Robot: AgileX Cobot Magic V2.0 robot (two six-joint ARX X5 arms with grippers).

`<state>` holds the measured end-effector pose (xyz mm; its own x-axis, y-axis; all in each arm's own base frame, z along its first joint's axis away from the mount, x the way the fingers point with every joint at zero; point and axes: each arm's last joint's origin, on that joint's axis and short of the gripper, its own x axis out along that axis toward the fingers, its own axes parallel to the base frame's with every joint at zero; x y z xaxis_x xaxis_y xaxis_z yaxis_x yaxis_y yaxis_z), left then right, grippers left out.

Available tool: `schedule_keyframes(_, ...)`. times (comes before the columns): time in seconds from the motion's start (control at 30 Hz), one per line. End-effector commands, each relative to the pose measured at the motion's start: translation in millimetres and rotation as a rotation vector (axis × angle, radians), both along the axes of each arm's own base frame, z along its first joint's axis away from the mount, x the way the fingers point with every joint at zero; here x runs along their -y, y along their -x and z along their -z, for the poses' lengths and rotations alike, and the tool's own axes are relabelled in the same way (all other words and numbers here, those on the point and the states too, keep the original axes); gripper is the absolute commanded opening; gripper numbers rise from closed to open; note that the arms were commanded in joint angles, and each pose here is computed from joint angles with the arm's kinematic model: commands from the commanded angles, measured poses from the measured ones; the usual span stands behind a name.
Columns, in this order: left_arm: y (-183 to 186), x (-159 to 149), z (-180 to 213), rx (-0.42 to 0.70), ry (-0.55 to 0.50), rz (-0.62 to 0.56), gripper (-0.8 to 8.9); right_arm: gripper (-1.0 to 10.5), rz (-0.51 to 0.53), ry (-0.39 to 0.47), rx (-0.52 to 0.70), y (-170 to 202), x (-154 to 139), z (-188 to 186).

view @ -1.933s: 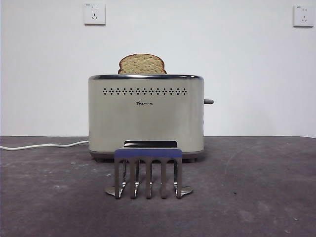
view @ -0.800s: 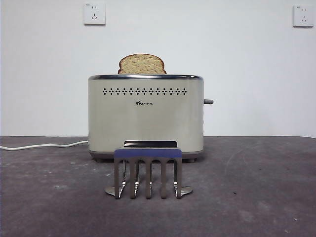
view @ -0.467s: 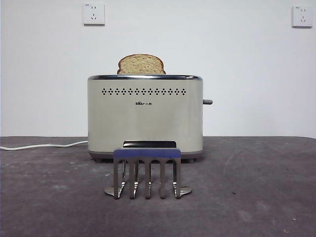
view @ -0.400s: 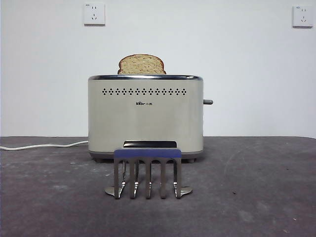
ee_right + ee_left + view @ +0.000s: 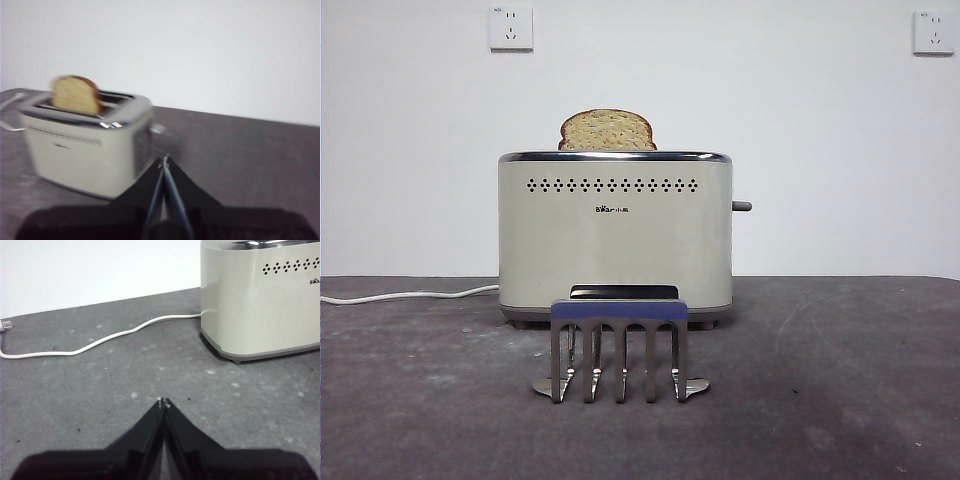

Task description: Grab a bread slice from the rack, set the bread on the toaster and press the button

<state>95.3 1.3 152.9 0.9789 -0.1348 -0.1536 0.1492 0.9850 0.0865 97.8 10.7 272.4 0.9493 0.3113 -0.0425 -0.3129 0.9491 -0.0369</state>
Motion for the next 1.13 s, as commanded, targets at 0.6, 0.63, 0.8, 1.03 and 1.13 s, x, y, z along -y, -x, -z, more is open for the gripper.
schedule_keyframes(0.6, -1, 0, 4, -0.008, 0.006, -0.005, -0.03, 0.0, 0.154, -0.079, -0.078, 1, 4, 117)
schedule_keyframes(0.63, -1, 0, 4, -0.009, 0.006, -0.005, -0.04, 0.0, 0.154, -0.078, -0.088, 1, 4, 118)
schedule_keyframes(0.8, -1, 0, 4, -0.009, 0.006, -0.005, -0.03, 0.0, 0.158, -0.097, -0.15, 2, 4, 124)
schedule_keyframes(1.03, -1, 0, 4, -0.009, 0.006, -0.005, -0.03, 0.0, 0.157, -0.107, -0.142, 2, 4, 123)
schedule_keyframes(1.13, -1, 0, 4, -0.009, 0.006, -0.005, -0.03, 0.0, 0.157, -0.107, -0.143, 2, 4, 123)
